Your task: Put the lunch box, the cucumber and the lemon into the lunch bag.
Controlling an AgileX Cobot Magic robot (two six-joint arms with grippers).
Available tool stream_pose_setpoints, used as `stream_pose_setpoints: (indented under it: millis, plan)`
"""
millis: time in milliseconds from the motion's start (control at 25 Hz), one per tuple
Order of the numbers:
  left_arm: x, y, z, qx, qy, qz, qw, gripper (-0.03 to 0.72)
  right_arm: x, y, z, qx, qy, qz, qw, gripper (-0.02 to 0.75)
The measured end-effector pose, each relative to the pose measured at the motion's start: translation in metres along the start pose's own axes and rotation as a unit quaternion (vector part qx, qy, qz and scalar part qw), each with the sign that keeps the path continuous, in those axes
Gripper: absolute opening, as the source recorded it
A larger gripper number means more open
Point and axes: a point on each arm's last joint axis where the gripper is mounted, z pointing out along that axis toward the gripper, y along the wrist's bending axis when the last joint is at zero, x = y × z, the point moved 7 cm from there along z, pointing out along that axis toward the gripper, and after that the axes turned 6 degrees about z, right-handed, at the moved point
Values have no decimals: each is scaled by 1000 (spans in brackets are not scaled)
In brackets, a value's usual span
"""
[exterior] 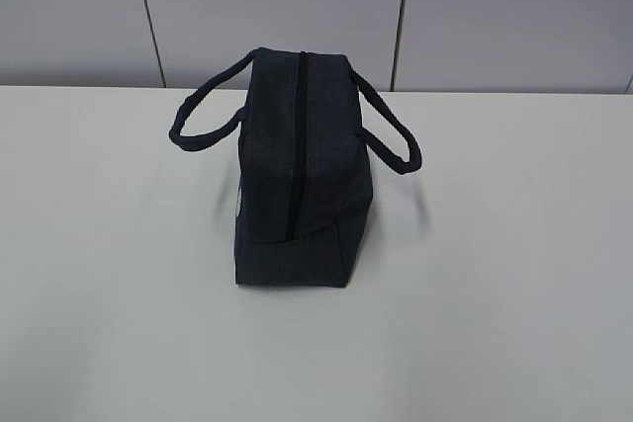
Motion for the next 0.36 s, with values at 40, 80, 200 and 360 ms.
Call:
stream_pose_setpoints:
  millis: [40,80,200,360]
  plan:
    - [0,0,0,0,0,0,1000,321,0,0,0,0,0,0,1000,350]
    - [0,0,0,0,0,0,1000,321,0,0,0,0,0,0,1000,350]
    - [0,0,0,0,0,0,1000,321,0,0,0,0,0,0,1000,350]
    - [0,0,0,0,0,0,1000,321,0,0,0,0,0,0,1000,350]
